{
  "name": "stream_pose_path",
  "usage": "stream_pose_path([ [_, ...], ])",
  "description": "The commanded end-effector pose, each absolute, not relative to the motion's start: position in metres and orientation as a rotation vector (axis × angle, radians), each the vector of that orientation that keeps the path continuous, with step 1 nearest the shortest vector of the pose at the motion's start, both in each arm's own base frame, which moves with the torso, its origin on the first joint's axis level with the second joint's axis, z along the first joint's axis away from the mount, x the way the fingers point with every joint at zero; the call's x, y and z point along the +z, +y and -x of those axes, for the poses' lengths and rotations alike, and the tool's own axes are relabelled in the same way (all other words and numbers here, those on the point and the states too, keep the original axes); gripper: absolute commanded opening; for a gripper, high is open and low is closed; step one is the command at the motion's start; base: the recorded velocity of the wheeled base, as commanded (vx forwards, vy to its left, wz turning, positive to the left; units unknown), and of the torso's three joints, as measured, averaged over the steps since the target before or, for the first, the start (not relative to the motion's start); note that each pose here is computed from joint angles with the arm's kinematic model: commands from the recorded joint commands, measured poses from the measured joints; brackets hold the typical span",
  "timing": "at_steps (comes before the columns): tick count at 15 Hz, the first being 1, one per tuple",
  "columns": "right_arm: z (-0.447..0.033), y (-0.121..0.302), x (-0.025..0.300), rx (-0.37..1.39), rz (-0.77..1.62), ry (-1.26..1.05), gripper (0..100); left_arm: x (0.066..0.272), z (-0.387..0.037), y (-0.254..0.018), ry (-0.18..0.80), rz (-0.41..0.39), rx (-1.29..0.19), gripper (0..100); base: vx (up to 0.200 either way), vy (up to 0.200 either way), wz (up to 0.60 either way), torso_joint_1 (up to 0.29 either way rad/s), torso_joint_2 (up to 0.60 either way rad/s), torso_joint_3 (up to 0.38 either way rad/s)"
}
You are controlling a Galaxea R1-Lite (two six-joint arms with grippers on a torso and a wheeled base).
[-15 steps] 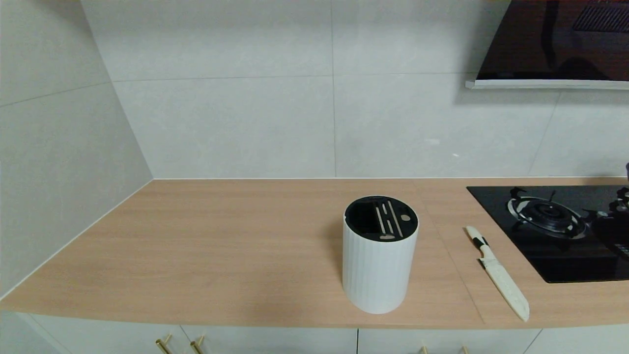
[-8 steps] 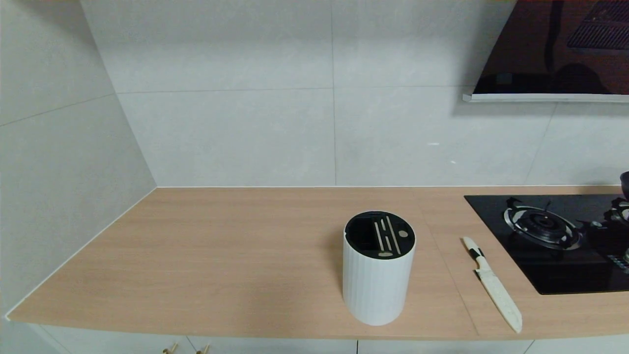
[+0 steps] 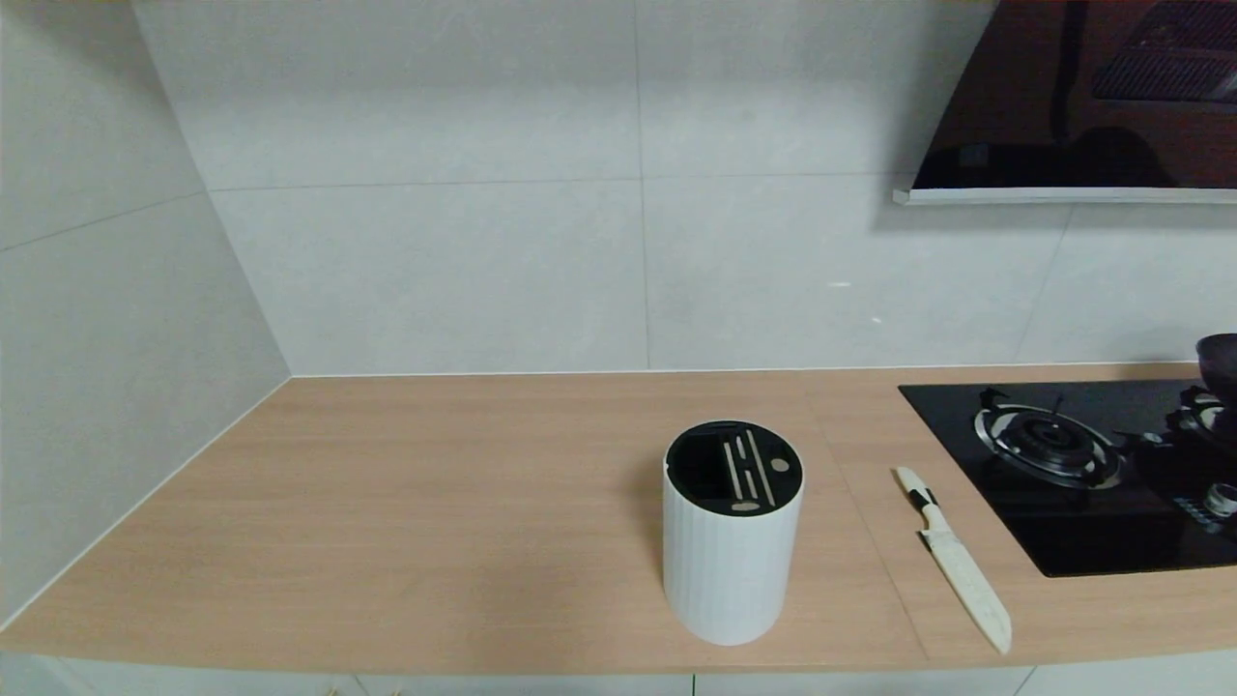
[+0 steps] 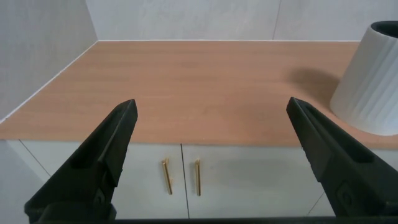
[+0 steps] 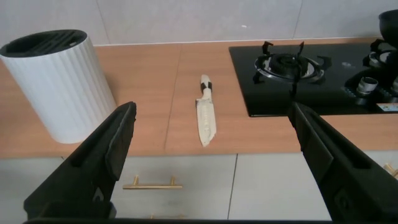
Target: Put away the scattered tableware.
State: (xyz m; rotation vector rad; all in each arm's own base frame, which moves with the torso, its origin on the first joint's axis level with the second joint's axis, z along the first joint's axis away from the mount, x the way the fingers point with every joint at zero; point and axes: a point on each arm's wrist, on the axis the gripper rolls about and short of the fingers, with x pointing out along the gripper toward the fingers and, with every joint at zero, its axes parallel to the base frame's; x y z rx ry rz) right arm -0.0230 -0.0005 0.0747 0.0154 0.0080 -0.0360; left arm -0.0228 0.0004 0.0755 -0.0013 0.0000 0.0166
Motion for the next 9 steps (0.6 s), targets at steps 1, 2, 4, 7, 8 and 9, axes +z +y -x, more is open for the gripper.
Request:
stream_pose_path([
  [1, 0.0229, -0.0005, 0.0748, -0.035, -0.015, 0.009, 100, 0.0755, 0.0227, 0.0003, 0.002, 0.002, 0.018, 100, 0.000, 0.000, 0.00, 0.000, 0.00, 0.000],
  [2, 0.0229, -0.0005, 0.0748, -0.035, -0.017, 0.009, 100, 0.0755, 0.0227, 0.0004, 0.002, 0.002, 0.017, 100, 0.000, 0.000, 0.00, 0.000, 0.00, 0.000],
  [4, 0.0229, -0.0005, 0.0748, -0.035, -0.017, 0.009, 100, 0.0755, 0.0227, 0.0004, 0.002, 0.002, 0.020, 100, 0.000, 0.000, 0.00, 0.000, 0.00, 0.000],
  [7, 0.0229, -0.0005, 0.0748, -0.035, -0.018, 0.009, 100, 0.0755, 0.0227, 0.0004, 0.002, 0.002, 0.020, 100, 0.000, 0.000, 0.00, 0.000, 0.00, 0.000],
  [8, 0.0229, -0.0005, 0.0748, -0.034, -0.018, 0.009, 100, 0.0755, 0.0227, 0.0004, 0.002, 0.002, 0.017, 100, 0.000, 0.000, 0.00, 0.000, 0.00, 0.000],
  [9, 0.0229, -0.0005, 0.0748, -0.034, -0.021, 0.009, 100, 0.0755, 0.0228, 0.0004, 0.000, 0.002, 0.018, 100, 0.000, 0.000, 0.00, 0.000, 0.00, 0.000],
])
